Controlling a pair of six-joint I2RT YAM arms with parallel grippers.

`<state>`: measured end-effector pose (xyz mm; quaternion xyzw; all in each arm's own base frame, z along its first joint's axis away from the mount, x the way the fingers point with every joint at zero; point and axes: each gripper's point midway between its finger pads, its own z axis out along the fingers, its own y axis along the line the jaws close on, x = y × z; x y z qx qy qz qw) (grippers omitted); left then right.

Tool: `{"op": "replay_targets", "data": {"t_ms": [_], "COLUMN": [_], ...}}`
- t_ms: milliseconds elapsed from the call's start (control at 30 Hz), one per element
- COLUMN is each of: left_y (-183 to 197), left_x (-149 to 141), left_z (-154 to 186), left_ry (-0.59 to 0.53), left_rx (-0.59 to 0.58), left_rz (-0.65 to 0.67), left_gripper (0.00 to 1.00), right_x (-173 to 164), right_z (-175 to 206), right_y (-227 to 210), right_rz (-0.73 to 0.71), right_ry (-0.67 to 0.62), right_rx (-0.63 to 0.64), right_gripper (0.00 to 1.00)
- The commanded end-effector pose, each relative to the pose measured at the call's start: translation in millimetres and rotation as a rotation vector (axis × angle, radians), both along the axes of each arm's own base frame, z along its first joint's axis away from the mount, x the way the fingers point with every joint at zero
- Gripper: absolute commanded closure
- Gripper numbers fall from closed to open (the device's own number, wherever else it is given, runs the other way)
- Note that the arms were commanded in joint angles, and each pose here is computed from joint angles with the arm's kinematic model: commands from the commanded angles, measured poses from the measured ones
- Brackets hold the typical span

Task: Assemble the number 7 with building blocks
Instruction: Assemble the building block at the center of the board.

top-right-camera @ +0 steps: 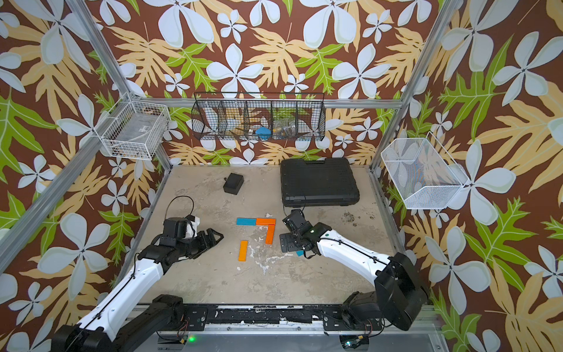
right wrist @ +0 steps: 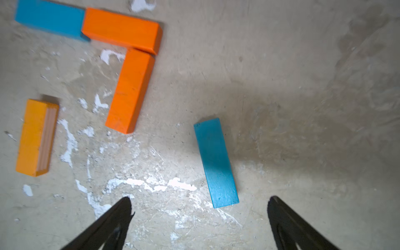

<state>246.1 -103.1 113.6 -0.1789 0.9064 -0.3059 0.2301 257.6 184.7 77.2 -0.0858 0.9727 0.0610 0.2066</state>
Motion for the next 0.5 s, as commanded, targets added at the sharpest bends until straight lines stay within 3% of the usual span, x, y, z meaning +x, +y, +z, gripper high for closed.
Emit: {"op": "replay_targets", "data": {"t_ms": [0,100,467], "left_y": [-1.5,-1.8,-20.0], "left_x": [-14.9,-22.7,-41.1], "left_z": [0.4,4.0,-3.7], "left_ry": [0.061,0.081,0.158], "left_rx": [-0.032,-0.05,-0.118], "left_rz": [0.015,0.028,-0.097], "left_gripper": [0.16,0.17,0.18], "right_x": [-11.3,-15.0,-1.9], "right_z": [-14.8,-23.4,-64.3], "right_y": [2.7,1.0,-5.7], "right_rz": [0.011,0.011,0.106], "right_ry": [0.048,0.04,0.098], "right_rx": [0.035,0.052,-0.064], "right_gripper": [0.01,0.02,0.01]}}
